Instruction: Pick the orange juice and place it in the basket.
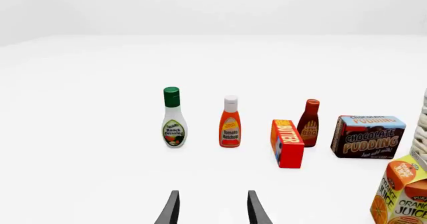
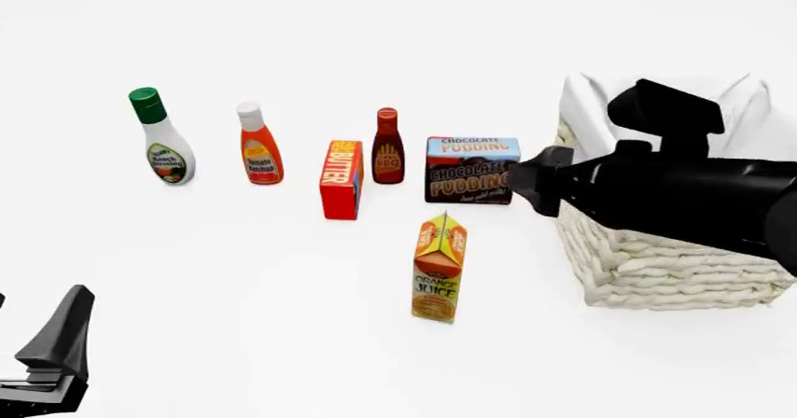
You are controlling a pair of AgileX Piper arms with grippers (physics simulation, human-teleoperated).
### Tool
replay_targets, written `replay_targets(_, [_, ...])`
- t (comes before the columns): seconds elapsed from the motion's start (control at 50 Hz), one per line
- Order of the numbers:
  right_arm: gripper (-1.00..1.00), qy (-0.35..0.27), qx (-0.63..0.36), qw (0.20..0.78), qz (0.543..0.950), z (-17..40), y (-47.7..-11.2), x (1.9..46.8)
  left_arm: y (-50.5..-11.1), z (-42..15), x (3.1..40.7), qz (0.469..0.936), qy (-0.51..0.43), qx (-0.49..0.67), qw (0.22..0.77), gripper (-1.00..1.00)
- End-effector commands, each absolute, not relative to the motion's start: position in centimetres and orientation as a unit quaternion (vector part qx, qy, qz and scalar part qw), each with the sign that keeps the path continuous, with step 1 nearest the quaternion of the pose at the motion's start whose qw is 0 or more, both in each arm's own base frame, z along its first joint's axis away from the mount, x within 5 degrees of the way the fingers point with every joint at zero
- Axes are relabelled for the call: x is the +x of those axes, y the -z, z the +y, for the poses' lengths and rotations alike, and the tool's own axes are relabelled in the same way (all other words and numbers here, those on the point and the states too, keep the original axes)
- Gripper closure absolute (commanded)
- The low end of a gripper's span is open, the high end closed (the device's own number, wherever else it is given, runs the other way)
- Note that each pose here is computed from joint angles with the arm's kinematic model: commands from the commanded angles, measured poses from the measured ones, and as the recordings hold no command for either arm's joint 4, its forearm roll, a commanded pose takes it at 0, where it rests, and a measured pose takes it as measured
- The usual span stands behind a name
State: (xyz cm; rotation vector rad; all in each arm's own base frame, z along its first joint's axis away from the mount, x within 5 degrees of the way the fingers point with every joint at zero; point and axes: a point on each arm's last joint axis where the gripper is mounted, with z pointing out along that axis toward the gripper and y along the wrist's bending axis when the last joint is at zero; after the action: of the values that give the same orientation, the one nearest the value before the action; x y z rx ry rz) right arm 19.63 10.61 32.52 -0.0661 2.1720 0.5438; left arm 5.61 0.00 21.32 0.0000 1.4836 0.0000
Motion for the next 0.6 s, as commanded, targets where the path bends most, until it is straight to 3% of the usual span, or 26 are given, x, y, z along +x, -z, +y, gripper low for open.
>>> replay_targets(0.02, [-1.0,-0.231,0.002,0.405,0.885,11.7,-32.3,20.6,-21.3,0.0,5.6,0.676,0.0,0.0,0.737,-1.0])
replay_targets(0.6, [-1.0,-0.226,0.055,0.348,0.908,13.5,-30.8,23.9,-21.3,0.0,5.6,0.676,0.0,0.0,0.737,-1.0])
